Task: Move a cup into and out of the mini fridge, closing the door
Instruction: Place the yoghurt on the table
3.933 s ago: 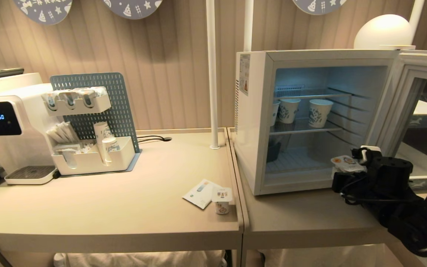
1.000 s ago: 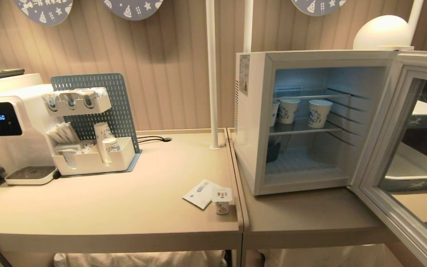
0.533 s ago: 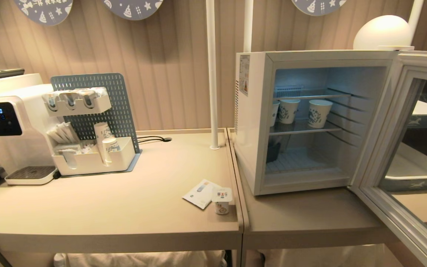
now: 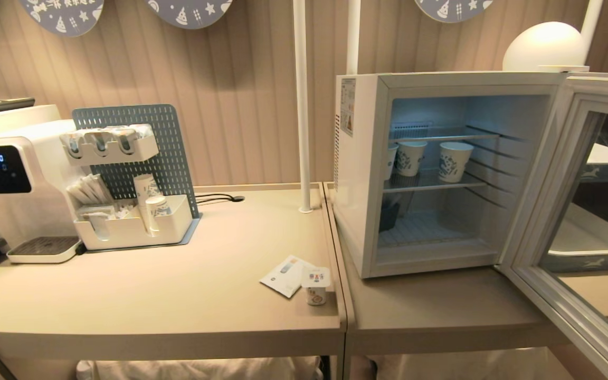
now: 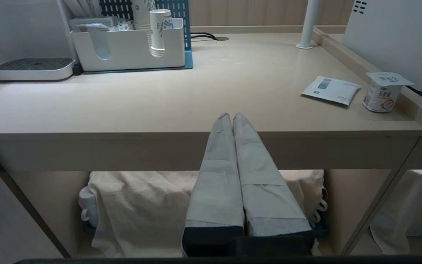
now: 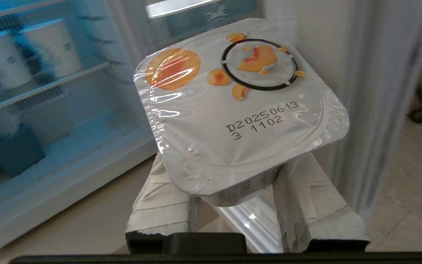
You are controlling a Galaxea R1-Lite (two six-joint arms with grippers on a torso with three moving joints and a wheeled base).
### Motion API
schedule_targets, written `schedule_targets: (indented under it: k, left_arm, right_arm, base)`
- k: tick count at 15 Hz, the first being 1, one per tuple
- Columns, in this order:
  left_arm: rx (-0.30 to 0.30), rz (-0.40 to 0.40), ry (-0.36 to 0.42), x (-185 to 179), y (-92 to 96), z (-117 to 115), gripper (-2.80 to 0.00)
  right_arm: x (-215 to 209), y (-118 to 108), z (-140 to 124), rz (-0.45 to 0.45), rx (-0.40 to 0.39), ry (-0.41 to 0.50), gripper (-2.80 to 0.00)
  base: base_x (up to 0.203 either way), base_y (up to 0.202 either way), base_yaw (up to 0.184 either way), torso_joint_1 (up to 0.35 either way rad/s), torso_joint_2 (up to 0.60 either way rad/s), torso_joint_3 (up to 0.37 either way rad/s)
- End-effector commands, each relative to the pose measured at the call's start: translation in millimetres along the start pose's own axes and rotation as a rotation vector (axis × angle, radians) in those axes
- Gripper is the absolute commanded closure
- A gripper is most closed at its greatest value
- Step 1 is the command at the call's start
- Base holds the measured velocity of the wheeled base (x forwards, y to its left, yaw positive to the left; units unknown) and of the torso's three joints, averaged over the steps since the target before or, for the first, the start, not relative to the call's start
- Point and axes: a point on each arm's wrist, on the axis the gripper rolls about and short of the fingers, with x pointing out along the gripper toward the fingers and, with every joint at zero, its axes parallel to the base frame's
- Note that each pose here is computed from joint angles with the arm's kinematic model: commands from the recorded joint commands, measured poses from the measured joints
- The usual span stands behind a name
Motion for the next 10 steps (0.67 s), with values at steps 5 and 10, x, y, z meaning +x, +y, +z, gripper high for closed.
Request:
schedule_targets:
  k: [5,10]
  left_arm:
    - [0.000,0.000,0.003,0,0.0,0,0.00]
    - [0.000,0.000,0.003,0,0.0,0,0.00]
  right_arm:
    - [-17,-9,-5,0.372,-0.094,0.078,0.00]
    - [-39,-36,4,0.717,-0.335,0.285,0.00]
  base:
    - [0.000,0.000,0.000,0.000,0.00,0.000]
    - [0.000,0.000,0.000,0.000,0.00,0.000]
